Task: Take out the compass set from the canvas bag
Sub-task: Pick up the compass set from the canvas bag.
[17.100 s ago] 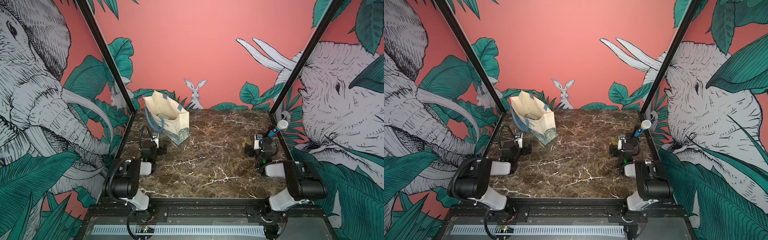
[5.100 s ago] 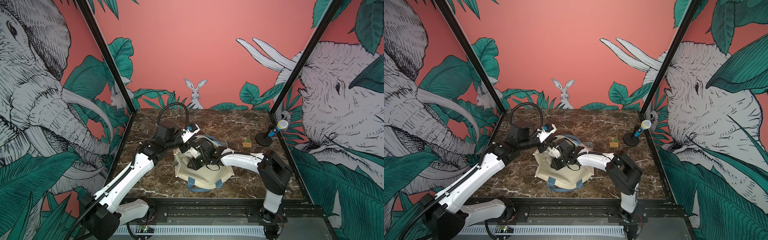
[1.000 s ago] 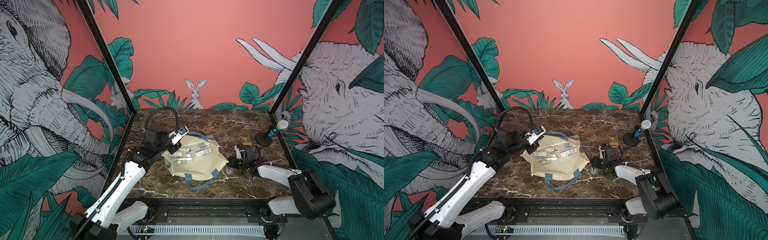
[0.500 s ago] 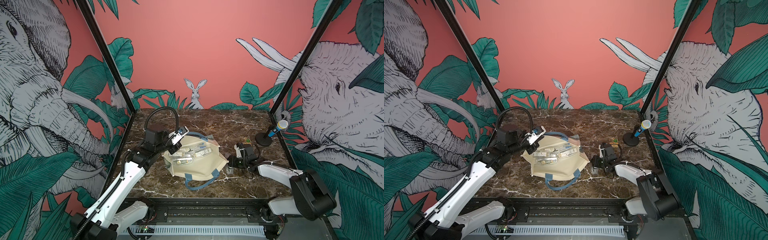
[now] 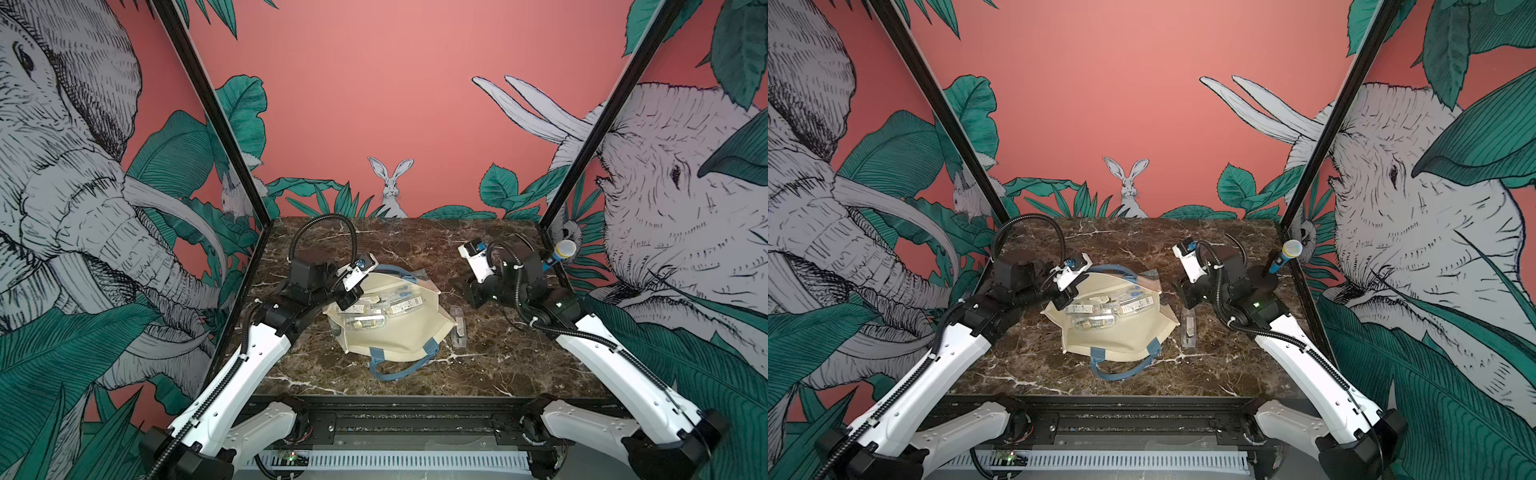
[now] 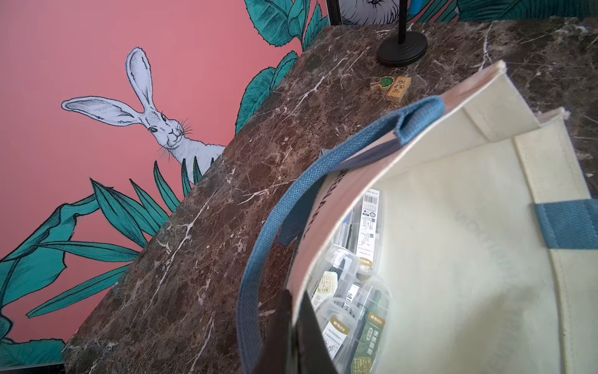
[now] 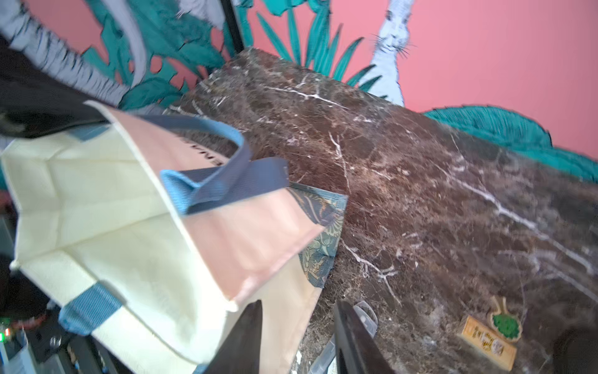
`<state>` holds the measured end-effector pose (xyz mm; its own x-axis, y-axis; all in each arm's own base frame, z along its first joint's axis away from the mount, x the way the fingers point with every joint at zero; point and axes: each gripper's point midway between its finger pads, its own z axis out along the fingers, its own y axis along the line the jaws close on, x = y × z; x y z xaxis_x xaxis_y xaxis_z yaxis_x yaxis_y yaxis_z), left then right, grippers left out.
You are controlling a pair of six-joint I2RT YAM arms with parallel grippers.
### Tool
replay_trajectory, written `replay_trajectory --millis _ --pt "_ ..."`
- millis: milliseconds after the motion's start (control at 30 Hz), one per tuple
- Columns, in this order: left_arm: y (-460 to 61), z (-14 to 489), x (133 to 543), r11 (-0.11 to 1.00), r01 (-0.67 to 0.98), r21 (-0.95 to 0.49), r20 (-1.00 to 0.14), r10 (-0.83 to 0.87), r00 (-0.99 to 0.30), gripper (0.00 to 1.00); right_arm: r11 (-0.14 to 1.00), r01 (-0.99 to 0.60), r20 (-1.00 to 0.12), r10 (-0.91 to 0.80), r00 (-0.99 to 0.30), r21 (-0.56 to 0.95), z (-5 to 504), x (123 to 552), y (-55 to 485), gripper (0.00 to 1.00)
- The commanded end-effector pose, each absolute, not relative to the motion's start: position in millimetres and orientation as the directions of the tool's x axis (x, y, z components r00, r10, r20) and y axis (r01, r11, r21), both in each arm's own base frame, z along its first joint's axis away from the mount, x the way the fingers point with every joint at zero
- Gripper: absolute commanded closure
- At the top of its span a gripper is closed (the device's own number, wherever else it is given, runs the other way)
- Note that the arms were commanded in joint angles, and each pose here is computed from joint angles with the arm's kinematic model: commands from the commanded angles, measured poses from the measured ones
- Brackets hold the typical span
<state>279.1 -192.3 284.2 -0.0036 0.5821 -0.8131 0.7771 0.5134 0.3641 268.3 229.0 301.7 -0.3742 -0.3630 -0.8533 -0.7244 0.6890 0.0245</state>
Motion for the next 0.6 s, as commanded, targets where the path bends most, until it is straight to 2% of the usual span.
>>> replay_trajectory --millis 0,167,333,400,567 --pt "-194.3 316.9 273.0 0.514 0.763 0.393 -0.841 0.537 0.072 1.0 0.555 -0.822 -0.799 -0.549 -0.244 -0.131 295.0 259.4 249.7 0.57" --pt "-194.1 319.9 271.3 0.511 0.765 0.393 -0.84 0.538 0.073 1.0 0.432 -0.886 -0.784 -0.604 -0.145 -0.169 295.4 259.8 289.2 0.5" --pt "-193.8 316.8 269.0 0.506 0.77 0.388 -0.839 0.541 0.067 1.0 0.388 -0.909 -0.78 -0.611 -0.133 -0.149 278.0 268.5 309.3 0.52" --pt "-193.5 316.2 268.0 0.505 0.772 0.386 -0.839 0.54 0.067 1.0 0.394 -0.908 -0.775 -0.615 -0.144 -0.143 270.7 274.1 313.5 0.57" --pt "-194.4 315.5 264.9 0.497 0.782 0.375 -0.84 0.54 0.059 1.0 0.41 -0.903 -0.786 -0.598 -0.156 -0.132 272.5 279.2 318.0 0.79"
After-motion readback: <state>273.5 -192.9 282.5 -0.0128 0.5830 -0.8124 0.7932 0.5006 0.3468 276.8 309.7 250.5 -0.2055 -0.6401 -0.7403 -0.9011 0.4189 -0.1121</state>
